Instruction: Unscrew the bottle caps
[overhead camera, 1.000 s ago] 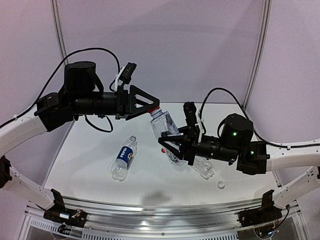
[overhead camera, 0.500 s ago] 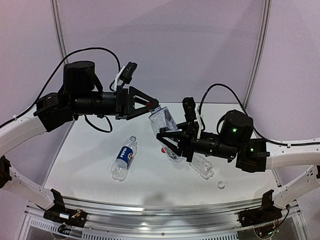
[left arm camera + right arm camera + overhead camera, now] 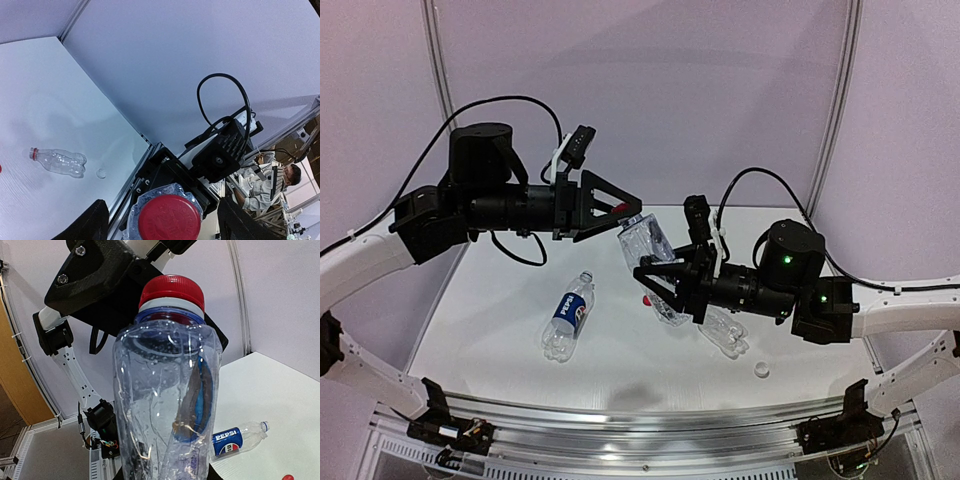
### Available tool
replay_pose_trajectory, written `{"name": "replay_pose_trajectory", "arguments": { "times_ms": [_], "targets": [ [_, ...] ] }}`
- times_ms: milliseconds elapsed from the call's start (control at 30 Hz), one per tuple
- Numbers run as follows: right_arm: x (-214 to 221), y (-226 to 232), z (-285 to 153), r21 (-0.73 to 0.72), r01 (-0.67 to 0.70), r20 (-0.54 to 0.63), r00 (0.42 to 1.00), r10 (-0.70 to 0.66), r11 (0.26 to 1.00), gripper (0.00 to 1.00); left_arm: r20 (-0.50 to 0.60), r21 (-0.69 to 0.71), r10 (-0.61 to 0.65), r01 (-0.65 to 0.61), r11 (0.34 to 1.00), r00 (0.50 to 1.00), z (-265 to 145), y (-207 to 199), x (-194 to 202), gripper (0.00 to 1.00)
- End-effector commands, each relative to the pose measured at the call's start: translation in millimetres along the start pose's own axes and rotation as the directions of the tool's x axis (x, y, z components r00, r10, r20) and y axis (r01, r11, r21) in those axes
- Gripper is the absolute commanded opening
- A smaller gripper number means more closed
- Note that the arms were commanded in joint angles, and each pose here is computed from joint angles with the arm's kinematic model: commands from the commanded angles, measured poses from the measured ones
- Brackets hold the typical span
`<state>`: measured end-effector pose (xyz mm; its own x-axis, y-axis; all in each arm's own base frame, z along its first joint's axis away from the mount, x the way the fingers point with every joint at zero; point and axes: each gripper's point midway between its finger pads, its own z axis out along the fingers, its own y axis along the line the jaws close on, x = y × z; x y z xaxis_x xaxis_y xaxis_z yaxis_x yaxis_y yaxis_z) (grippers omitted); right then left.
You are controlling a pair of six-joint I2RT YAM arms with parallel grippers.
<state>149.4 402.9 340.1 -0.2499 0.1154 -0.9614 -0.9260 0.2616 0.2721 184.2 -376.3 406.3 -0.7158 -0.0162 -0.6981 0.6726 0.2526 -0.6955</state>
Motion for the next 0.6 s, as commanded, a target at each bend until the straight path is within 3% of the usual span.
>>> {"name": "replay_pose_trajectory", "arguments": {
  "times_ms": [0,200,267,433,500,567],
  "targets": [
    [-8.4,1.8,3.9,-0.01,0.011,0.013,1.0,-0.011,1.0,0.0,0.017,-0.027,0.015,-0.015,1.0,1.0,-2.3,0.5,-3.7,0.7],
    [-5.3,2.3,5.7,-0.016,0.006,0.001,1.0,-0.006,1.0,0.0,0.031,-0.042,0.015,-0.013,0.999,0.999,-1.8,2.4,-7.1,0.53],
    [-3.8,2.8,6.8,-0.02,0.008,-0.008,1.0,-0.008,1.0,0.0,0.04,-0.042,0.014,-0.012,0.999,0.999,-1.5,2.8,-8.6,0.55],
    [-3.3,3.3,8.9,-0.022,0.019,-0.018,1.0,-0.019,1.0,0.0,0.053,-0.053,0.018,-0.015,0.998,0.998,-1.9,3.6,-12.0,0.71],
    [-2.0,2.6,8.8,-0.019,0.019,-0.021,1.0,-0.02,1.0,0.0,0.051,-0.056,0.017,-0.014,0.998,0.999,-1.7,4.5,-11.2,0.68],
    [-0.4,1.9,9.2,-0.018,0.017,-0.025,1.0,-0.017,1.0,0.0,0.05,-0.057,0.014,-0.011,0.998,0.999,-1.2,5.4,-11.0,0.59]
  ]
}}
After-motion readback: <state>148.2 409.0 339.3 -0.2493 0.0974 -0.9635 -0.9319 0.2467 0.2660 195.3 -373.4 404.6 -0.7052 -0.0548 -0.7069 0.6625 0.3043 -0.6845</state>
